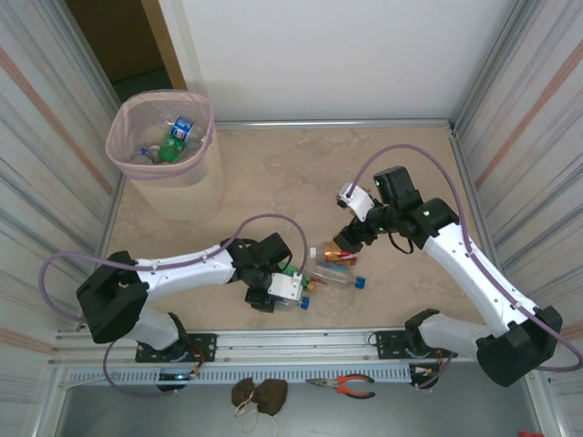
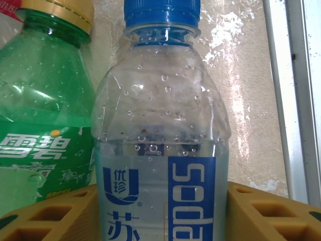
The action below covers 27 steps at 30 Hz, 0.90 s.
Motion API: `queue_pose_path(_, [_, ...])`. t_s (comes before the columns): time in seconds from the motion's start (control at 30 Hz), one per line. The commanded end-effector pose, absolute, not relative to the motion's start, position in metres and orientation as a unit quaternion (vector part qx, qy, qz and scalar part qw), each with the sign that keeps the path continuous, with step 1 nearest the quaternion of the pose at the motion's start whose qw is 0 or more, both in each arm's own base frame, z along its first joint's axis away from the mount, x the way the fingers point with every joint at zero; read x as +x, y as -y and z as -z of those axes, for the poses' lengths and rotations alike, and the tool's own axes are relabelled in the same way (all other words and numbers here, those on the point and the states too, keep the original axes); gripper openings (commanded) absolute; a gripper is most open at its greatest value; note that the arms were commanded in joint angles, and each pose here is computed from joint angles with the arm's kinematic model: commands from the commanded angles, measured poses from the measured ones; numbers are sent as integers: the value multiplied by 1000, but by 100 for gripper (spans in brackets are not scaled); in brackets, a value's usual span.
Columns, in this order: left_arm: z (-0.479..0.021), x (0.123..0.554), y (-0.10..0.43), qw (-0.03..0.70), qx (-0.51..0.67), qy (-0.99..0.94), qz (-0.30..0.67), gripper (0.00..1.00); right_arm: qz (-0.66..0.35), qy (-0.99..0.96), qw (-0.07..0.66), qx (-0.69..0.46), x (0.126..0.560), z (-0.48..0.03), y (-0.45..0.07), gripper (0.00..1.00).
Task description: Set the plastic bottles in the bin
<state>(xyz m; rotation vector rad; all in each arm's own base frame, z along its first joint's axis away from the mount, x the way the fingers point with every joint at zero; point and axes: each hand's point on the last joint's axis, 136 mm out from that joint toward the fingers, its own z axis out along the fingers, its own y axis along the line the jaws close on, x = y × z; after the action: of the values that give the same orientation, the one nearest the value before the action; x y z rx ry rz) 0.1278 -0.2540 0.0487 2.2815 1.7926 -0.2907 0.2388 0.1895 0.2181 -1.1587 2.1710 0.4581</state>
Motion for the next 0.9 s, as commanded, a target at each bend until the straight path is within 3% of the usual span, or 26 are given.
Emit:
queue_pose_path(0.0, [-43,120,255,98,779,-610,112,56,-175,-816,317,-450,232,-219,-189,84])
queue_pose_path(0.37, [-60,117,260,113,777,-605,129,43,-175,-812,329,-450,231,-226,-188,84])
queue_pose_path(0.6, [-106,119,271,190,761,-598,164,42,-183,-807,347,-441,231,-239,-188,84])
queue_pose_path(0.87, [-181,151,279,310,687,-622,214,43,-192,-802,386,-413,238,-263,-180,84])
